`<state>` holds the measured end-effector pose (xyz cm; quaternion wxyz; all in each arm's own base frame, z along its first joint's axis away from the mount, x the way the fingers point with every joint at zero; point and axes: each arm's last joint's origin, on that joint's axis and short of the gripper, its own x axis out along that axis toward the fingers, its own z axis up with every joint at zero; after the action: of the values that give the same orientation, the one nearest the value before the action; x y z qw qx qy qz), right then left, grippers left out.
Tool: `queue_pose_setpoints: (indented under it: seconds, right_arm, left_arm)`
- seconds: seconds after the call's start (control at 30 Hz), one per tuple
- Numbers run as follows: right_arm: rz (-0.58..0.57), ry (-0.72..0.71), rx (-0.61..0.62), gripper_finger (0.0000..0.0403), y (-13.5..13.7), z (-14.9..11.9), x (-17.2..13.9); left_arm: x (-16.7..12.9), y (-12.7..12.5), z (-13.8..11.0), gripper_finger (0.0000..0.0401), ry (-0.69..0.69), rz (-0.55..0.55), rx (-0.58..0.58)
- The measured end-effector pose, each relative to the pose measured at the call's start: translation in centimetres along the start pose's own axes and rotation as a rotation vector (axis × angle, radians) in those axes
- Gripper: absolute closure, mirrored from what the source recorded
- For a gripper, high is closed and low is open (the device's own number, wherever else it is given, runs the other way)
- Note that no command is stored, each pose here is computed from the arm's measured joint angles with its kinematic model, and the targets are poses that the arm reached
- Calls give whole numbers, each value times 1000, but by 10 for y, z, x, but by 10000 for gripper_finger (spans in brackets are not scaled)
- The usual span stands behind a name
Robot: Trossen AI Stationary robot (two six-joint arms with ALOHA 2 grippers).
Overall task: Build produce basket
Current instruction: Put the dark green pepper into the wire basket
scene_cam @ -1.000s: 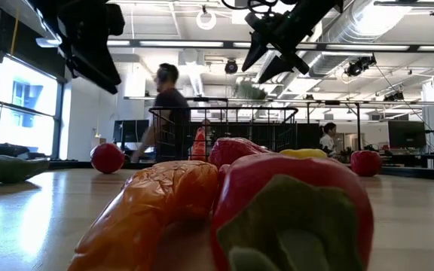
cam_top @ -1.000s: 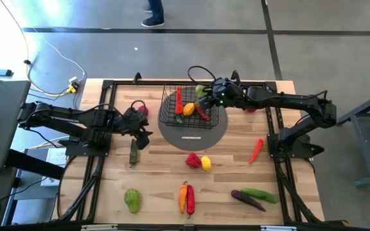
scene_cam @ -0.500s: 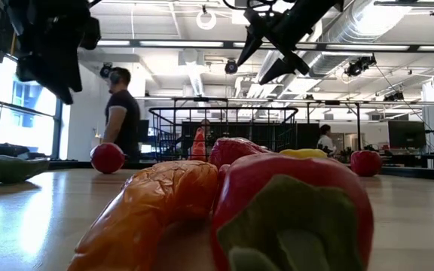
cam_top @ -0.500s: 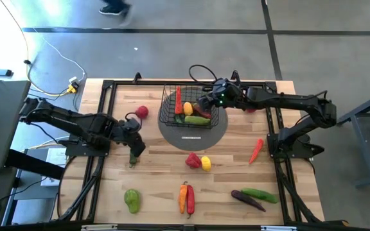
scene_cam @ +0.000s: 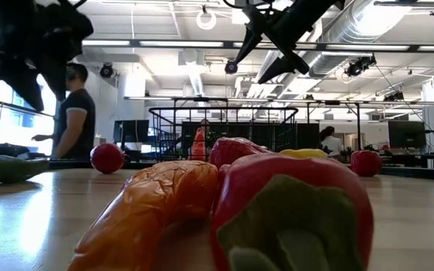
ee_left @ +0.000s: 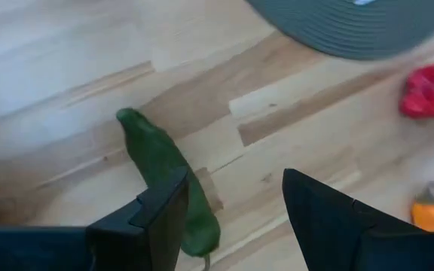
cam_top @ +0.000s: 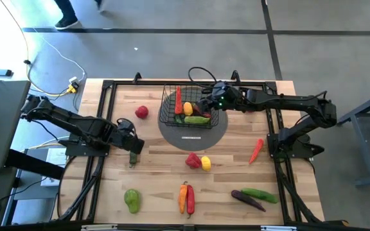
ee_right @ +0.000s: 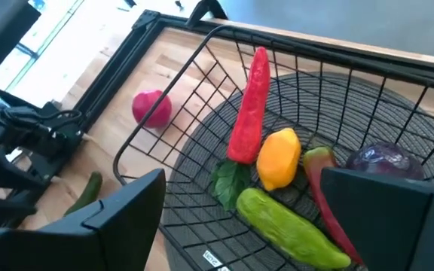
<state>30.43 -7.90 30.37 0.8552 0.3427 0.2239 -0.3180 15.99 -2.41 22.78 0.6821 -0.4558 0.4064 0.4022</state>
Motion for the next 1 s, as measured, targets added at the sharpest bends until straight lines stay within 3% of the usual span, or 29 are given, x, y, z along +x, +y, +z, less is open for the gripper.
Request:
queue_pose_setpoints:
  seconds: [0.37, 0.7, 1.0]
  right_arm:
    - [43, 38, -76, 66, 1, -1, 0]
    - [44, 39, -85, 66, 1, -1, 0]
    - [44, 39, -109, 66, 1, -1, 0]
  left_arm:
    - [28, 9, -14, 200, 30, 147, -116]
    - [55, 1, -22, 200, 60, 284, -92]
    - [76, -6, -27, 200, 72, 335, -102]
